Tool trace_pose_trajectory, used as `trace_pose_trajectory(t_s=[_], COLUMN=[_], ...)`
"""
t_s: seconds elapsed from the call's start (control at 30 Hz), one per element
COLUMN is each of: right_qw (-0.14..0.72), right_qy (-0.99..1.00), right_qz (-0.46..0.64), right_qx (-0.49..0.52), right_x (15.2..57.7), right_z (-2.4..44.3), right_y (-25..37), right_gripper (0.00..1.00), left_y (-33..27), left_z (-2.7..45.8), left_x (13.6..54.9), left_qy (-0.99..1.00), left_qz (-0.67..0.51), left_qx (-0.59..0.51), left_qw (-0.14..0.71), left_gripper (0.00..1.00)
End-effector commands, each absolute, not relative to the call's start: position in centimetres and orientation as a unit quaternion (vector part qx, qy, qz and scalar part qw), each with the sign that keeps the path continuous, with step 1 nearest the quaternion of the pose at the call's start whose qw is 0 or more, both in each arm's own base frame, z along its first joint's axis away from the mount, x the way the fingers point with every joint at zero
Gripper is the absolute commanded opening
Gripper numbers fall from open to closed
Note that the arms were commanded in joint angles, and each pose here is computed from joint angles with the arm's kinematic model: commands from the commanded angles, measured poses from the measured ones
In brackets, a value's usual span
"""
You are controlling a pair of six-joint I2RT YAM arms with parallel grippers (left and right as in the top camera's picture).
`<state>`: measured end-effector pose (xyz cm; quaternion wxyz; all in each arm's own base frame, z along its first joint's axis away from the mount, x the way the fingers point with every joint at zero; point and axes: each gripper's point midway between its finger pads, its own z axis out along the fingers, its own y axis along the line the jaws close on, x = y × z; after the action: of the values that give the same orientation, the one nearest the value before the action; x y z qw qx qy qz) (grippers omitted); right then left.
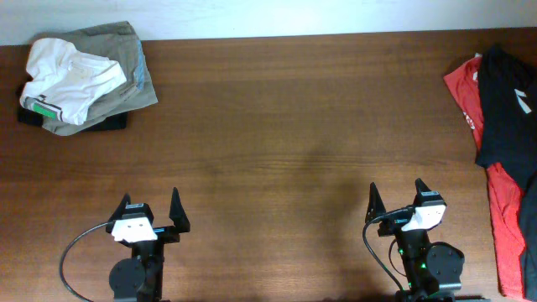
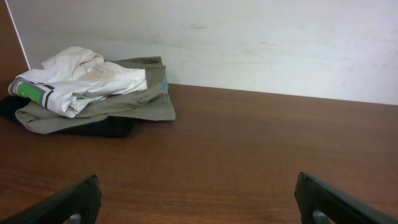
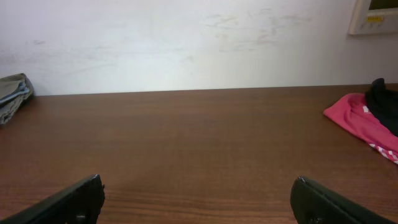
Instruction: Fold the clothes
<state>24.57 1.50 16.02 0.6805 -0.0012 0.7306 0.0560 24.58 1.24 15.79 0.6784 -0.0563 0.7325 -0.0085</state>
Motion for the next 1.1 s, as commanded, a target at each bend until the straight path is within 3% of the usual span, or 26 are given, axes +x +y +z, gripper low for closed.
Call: trace_pose_trajectory(t_s=[0.0, 0.77, 0.83, 0.87, 0.97, 1.07], right_qw=[0.679, 0.695, 0.639, 0.626, 0.649, 0.737], right_qy=[0.732, 0.717, 0.724, 0.720, 0.674, 0.593], right_qz=[0.053, 0.059, 0.260, 0.296, 0.347, 0.316], right_qx=[0.004, 0.004, -0.015, -0.029, -0.066, -0.074], right_x=[24.6, 24.6, 23.3, 22.7, 21.7, 21.2], right_z=[15.7, 16.8, 16.3, 16.5, 19.6, 25.4], right_y=[1.3, 1.4, 6.9, 8.0, 9.6, 8.3], right_gripper=[0.99, 0.99, 0.99, 0.99, 0.99, 0.99], left_y=[1.4, 1.4, 1.4, 1.4, 1.4, 1.4], left_z=[15.7, 15.7, 15.7, 15.7, 15.7, 15.7], left_x=[24.6, 24.6, 24.6, 24.6, 24.6, 24.6], left_qy=[0.732, 0.732, 0.732, 0.732, 0.732, 0.732], left_qz=[0.001, 0.001, 0.001, 0.001, 0.001, 0.001], left_qx=[-0.052, -0.052, -0.052, -0.052, -0.052, -0.052], left_qw=[0.679, 0.679, 0.679, 0.679, 0.679, 0.679], left_gripper=[0.99, 0.99, 0.99, 0.99, 0.99, 0.99])
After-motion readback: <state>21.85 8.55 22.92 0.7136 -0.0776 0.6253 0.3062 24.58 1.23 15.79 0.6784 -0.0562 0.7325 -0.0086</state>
